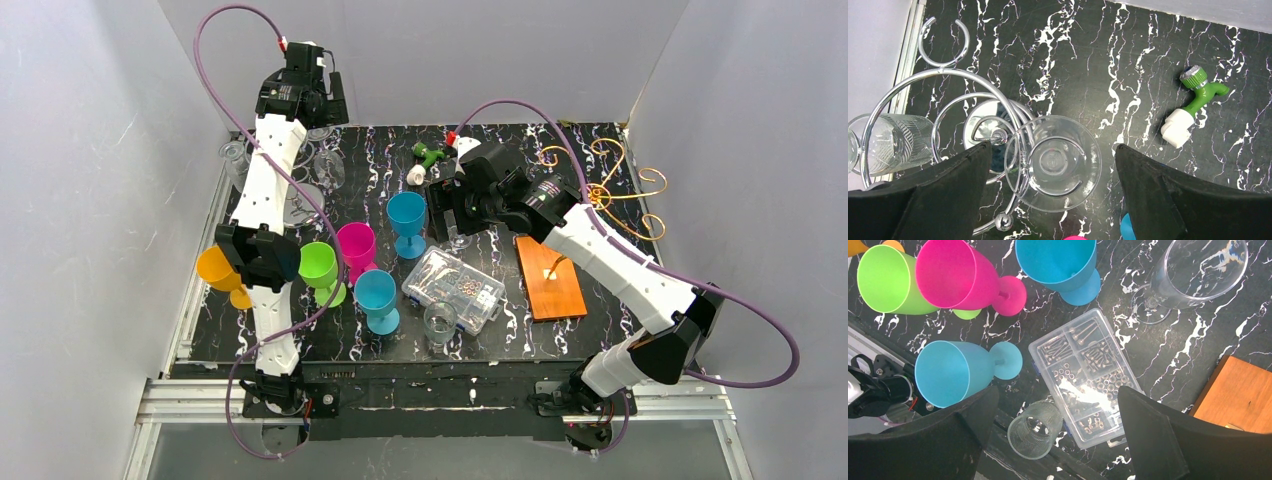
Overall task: Take the wine glass off the wine glass rack
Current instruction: Pick up the wine glass from the wine rack.
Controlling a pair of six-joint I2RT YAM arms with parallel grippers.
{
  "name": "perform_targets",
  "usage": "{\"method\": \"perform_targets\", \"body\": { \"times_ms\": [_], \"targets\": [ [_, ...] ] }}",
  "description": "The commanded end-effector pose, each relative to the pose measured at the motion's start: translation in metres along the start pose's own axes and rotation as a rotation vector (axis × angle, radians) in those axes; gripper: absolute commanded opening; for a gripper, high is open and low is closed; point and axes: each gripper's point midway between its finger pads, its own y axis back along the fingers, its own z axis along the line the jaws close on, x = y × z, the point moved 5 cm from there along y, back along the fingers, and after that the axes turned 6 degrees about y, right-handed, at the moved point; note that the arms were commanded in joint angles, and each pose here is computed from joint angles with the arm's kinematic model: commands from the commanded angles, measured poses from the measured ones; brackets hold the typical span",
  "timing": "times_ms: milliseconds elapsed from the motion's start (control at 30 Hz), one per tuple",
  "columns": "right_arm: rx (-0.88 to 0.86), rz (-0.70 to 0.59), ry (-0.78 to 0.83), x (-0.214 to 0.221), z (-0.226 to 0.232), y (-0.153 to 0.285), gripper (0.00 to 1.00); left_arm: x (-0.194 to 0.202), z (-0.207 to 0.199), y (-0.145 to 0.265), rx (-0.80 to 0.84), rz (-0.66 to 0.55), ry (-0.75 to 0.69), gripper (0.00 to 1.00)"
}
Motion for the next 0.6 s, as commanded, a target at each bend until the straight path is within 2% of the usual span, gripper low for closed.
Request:
{"method": "perform_targets", "body": {
  "times_ms": [0,200,567],
  "targets": [
    [-0.01,-0.06,-0.013,-0.0107,0.001,0.0036,0.98,0.005,0.0063,-0.006,-0.032,0.021,0.015,0.91],
    [-0.012,-0.062,-0.015,-0.0106,0.0011,0.0035,0.98,0.0067,0.0064,-0.01,-0.031,0.03,0.016,0.9],
    [-0.011,-0.068,-0.018,-0.0106,0.0009,0.0043,0.98,0.0072,0.0039,-0.0119,-0.017,0.035,0.028,0.8]
  ]
}}
